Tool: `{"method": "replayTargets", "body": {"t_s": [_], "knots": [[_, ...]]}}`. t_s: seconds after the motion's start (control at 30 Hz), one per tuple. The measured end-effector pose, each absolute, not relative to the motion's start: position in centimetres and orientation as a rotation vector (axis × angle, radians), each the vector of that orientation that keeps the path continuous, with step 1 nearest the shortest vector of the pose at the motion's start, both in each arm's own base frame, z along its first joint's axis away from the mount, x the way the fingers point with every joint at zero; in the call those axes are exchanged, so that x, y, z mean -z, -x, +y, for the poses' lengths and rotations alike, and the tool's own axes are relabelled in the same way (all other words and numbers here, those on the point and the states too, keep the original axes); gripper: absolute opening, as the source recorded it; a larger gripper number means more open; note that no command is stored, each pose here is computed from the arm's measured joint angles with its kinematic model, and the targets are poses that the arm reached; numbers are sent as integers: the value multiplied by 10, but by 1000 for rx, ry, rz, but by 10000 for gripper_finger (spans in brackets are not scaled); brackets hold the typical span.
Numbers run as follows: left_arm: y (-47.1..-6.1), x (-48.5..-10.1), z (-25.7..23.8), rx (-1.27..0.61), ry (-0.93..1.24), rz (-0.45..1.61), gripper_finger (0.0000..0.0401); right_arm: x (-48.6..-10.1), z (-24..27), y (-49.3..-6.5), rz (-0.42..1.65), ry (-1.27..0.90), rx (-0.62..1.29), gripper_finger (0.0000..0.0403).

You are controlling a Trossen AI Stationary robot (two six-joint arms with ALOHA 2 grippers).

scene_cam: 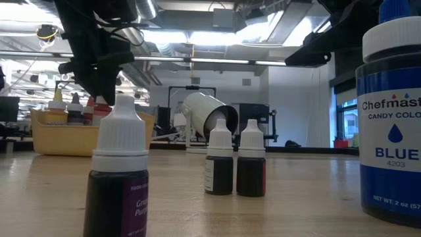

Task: Pick & Place food coloring
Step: Put the large pink food coloring bottle into the bin

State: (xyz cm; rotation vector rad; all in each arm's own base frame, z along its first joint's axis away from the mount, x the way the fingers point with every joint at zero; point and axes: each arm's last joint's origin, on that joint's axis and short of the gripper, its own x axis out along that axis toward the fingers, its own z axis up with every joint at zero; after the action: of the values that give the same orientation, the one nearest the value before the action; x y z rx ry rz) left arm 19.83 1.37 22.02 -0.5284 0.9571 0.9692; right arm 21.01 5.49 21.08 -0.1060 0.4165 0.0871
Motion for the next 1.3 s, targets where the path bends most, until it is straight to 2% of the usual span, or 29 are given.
{"method": "replayTargets", "body": {"t_s": [1.3], "knots": [[-205,-210,8,-951,419,1017,132,-211,55,-210,420,106,-91,316]]}}
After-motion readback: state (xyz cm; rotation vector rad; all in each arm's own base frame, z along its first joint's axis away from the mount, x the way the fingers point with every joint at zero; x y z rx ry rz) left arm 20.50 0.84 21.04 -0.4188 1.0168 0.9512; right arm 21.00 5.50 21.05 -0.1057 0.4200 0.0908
